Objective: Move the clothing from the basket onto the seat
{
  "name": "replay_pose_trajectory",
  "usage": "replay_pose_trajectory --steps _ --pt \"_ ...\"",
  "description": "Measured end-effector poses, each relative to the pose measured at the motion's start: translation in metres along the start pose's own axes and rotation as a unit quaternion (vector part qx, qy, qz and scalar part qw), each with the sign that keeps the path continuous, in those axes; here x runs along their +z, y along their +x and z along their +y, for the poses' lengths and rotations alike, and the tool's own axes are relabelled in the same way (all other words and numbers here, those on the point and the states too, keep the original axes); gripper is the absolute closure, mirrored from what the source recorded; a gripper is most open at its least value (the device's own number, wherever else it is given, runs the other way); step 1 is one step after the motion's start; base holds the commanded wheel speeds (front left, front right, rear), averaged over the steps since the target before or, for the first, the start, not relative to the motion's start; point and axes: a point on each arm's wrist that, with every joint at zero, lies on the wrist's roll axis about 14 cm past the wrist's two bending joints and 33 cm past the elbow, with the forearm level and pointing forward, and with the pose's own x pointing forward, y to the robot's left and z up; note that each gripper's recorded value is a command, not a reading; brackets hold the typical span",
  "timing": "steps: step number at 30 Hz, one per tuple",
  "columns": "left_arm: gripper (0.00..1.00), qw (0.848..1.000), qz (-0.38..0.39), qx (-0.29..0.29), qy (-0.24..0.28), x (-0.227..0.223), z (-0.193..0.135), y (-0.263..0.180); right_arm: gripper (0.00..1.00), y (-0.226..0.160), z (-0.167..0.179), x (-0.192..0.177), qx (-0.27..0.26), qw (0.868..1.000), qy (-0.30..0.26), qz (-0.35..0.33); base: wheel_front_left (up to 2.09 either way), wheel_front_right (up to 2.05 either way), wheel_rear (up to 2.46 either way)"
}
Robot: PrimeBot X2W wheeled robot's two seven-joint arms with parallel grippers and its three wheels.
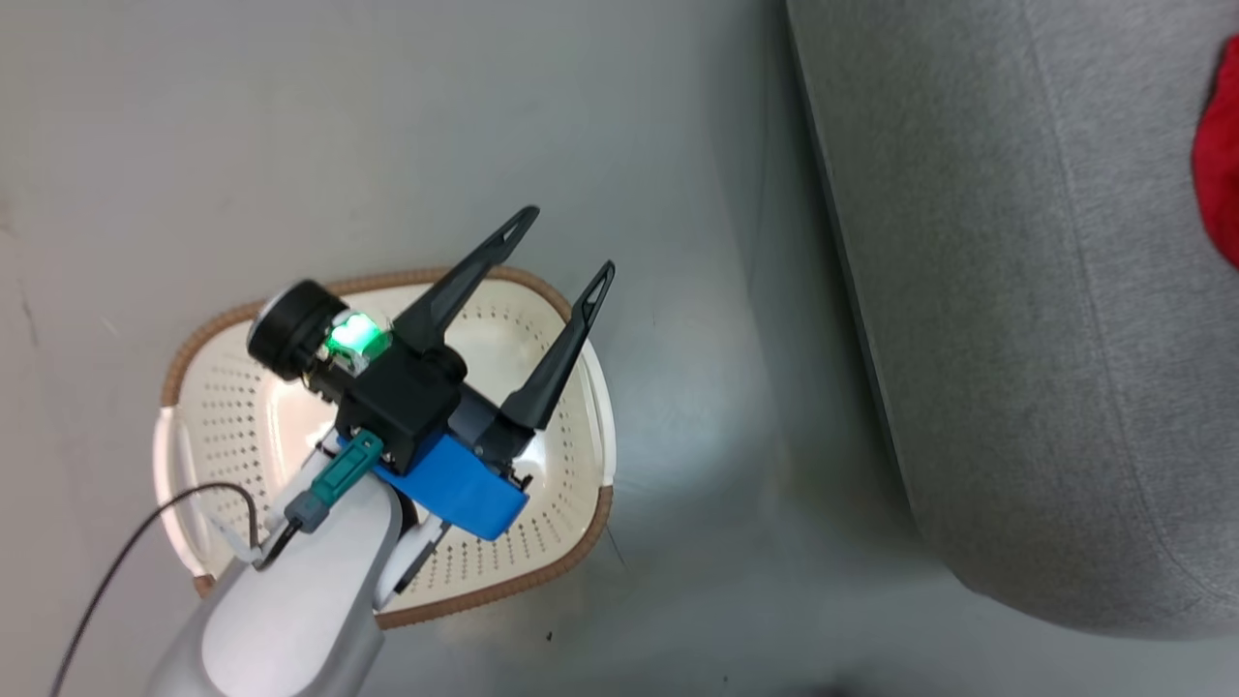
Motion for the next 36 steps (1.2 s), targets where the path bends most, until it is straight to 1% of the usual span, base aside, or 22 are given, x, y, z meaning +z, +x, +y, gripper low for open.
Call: replay_pose_trajectory --steps 5,9,17,25,31,36 --pt "0.0 1.0 -0.003 0.023 -0.003 0.021 -0.007 -0.015 0.0 -0.023 0.0 0.009 0.024 1.0 -0.012 -0.006 0.0 0.0 0.0" --pt "0.0 0.999 -0.004 0.051 -0.006 0.037 -0.011 -0.033 0.0 -0.046 0.005 0.019 0.043 0.999 -0.007 -0.015 0.0 0.0 0.0" --pt "0.0 0.992 -0.014 0.123 -0.01 0.066 -0.016 -0.084 0.0 -0.107 0.032 0.041 0.108 0.993 0.015 -0.047 0.0 0.0 0.0" --pt "0.0 0.979 -0.039 0.2 0.0 0.093 -0.01 -0.139 0.0 -0.172 0.076 0.057 0.184 0.979 0.05 -0.077 0.0 0.0 0.0" --pt "0.0 0.963 -0.056 0.265 0.0 0.103 0.007 -0.182 0.0 -0.208 0.119 0.056 0.241 0.964 0.076 -0.079 0.0 0.0 0.0" --pt "0.0 0.95 -0.066 0.307 0.003 0.108 0.017 -0.21 0.0 -0.231 0.143 0.053 0.275 0.955 0.079 -0.08 0.0 0.0 0.0"
